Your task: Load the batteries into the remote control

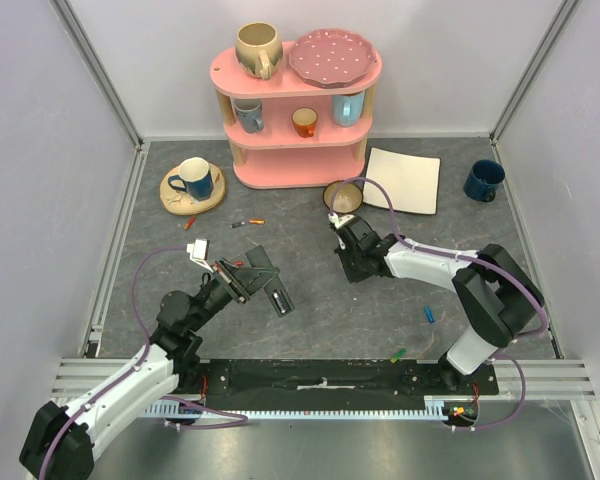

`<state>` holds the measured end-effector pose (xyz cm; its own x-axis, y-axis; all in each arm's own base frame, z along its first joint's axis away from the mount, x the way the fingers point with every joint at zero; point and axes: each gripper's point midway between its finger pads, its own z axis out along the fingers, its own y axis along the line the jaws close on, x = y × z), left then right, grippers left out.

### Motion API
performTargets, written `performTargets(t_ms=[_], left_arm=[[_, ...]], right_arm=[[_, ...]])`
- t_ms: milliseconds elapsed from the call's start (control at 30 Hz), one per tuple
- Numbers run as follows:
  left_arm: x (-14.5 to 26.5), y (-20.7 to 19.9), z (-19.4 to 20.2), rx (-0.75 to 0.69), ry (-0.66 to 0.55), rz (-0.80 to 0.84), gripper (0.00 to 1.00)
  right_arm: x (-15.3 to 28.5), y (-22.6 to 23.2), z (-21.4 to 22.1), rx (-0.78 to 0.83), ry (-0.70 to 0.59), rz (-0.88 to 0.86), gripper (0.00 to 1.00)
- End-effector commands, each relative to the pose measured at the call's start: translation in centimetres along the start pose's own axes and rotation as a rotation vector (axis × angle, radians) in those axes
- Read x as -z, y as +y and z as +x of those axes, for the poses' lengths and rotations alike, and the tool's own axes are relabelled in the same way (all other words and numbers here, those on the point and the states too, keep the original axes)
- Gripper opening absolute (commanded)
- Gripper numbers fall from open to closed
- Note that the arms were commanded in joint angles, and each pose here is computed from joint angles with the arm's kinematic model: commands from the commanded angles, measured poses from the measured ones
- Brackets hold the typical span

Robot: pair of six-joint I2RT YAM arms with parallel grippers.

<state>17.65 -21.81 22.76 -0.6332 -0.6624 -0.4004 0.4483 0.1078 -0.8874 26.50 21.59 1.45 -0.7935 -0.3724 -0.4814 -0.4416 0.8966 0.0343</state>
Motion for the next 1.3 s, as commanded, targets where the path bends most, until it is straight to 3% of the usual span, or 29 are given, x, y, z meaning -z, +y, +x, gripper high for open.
performTargets(t_ms=[0,200,433,567,900,1267], left_arm=[[1.8,4.7,2.0,0.005,0.018,-0.092,0.02],[0.8,3.4,1.4,0.037,0.011,-0.058,0.02],[-0.8,4.1,2.0,0.129,0.071,-0.103,0.02],[-1.3,4.1,2.5,0.174,0.101,-0.089,0.02],[-2.2,3.0,2.0,0.151,0.082,0.002,0.02],[-2.2,3.3,1.9,0.145,0.069,-0.008,0.02]], right_arm=[[-0.3,0.1,1.4,-0.037,0.062,0.010,0.00],[3.4,1.9,-1.0,-0.215,-0.067,-0.084,0.00],[11.9,3.1,-4.0,-0.170,-0.198,-0.155,0.00],[14.6,3.6,-2.9,-0.092,-0.144,-0.168,0.00],[18.3,10.8,-2.8,0.017,-0.079,-0.410,0.00],[19.3,15.6,-3.9,0.057,-0.047,-0.488,0.00]])
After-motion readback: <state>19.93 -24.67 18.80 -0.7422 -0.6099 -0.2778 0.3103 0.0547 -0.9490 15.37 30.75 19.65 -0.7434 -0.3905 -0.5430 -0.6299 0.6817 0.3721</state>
